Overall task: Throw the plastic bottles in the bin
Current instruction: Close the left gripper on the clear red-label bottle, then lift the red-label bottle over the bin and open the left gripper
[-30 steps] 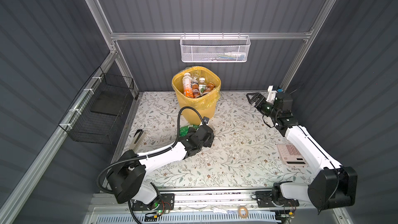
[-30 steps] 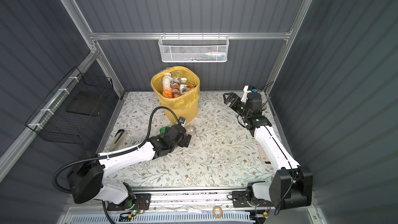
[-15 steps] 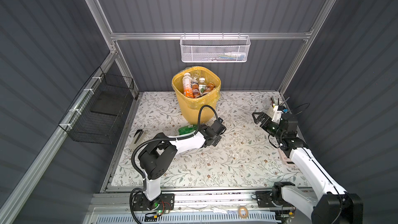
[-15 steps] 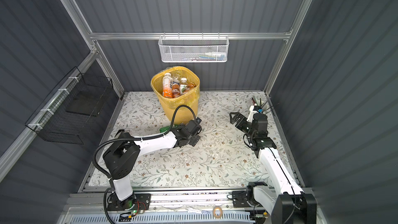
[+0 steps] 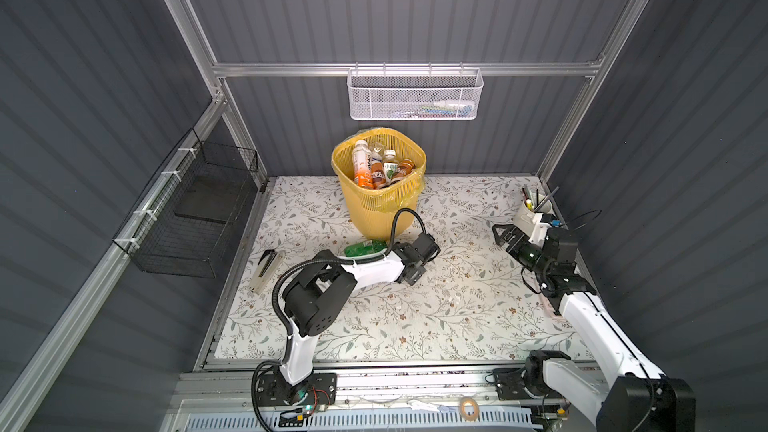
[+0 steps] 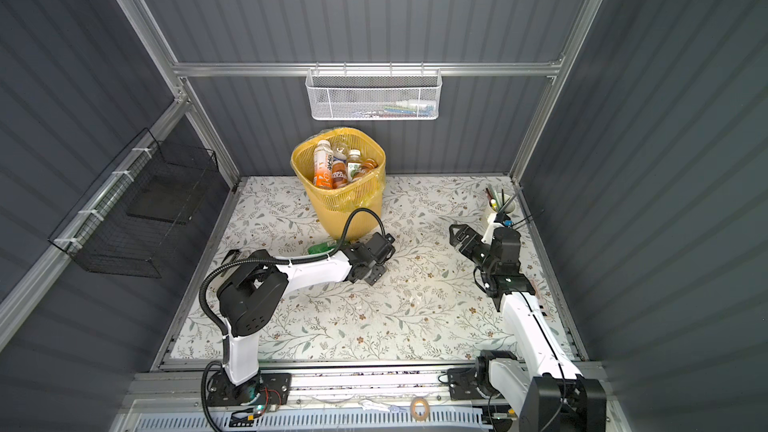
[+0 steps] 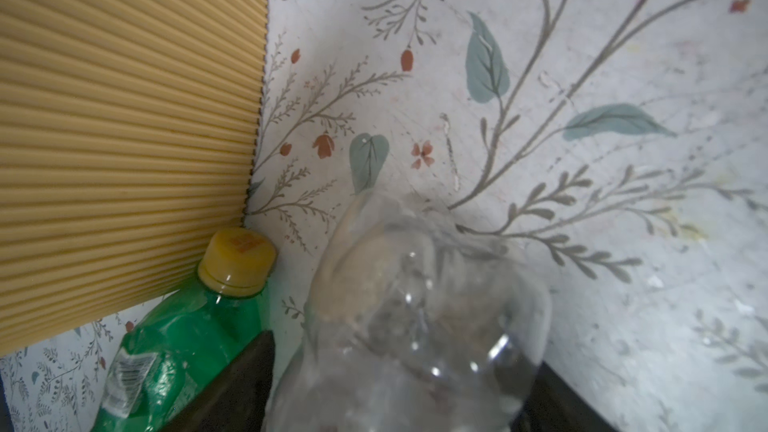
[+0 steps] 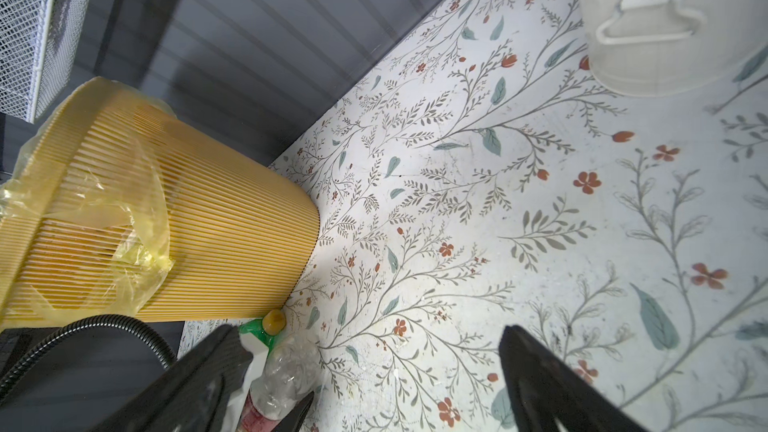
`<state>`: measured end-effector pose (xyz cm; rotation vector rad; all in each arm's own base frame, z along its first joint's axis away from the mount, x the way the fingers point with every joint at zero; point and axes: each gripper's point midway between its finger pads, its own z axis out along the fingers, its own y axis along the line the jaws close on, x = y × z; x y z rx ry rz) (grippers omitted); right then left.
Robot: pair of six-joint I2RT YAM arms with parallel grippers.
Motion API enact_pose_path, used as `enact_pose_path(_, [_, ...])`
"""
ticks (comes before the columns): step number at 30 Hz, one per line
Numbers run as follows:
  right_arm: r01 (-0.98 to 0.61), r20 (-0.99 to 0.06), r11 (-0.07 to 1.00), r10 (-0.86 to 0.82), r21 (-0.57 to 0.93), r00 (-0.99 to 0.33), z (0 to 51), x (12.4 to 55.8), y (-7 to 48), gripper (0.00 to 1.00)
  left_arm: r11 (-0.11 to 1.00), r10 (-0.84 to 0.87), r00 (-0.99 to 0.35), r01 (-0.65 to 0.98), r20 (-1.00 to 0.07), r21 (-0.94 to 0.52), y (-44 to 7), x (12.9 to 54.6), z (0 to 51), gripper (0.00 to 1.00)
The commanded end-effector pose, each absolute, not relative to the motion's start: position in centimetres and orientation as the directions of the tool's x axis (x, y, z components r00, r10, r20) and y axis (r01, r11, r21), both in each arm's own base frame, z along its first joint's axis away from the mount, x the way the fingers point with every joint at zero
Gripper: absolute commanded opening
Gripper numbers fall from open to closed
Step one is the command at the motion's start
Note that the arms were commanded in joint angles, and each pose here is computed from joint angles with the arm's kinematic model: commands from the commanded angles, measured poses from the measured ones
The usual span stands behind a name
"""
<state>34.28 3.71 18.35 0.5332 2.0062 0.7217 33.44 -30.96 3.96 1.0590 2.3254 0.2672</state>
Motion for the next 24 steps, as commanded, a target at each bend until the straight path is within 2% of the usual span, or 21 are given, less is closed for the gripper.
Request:
enact_pose_path(1, [0.068,-0.591,0.705,0.638,0.706,-0.494,18.3,34.6,3.8,0.99,0.672,0.736,-0.546,0.665,-0.401,0.326,-30.8,31.6,3.7,0.76])
enact_pose_path(8, [0.092,-0.566,0.685,0.663,0.723,-0.489,17.9,34.5,3.0,0.99,0.724,0.650,-0.560,0.661,-0.514,0.196,-31.9,30.3,6.1,0.56])
enact_pose_path(13, [0.105,-0.550,0.668,0.683,0.737,-0.481,17.5,34.4,2.6,0.99,0.750,0.551,-0.489,0.645,-0.676,0.146,-32.7,30.3,12.4,0.50])
enact_pose_path(19, [0.111,-0.531,0.646,0.703,0.755,-0.473,17.4,34.3,2.4,0.99,0.796,0.353,-0.251,0.587,-0.901,0.148,-31.4,30.3,25.1,0.49])
enact_pose_path(24, [0.096,-0.519,0.624,0.716,0.775,-0.467,18.1,34.5,2.6,0.99,0.843,0.267,0.004,0.483,-0.964,0.236,-29.0,30.8,35.6,0.49])
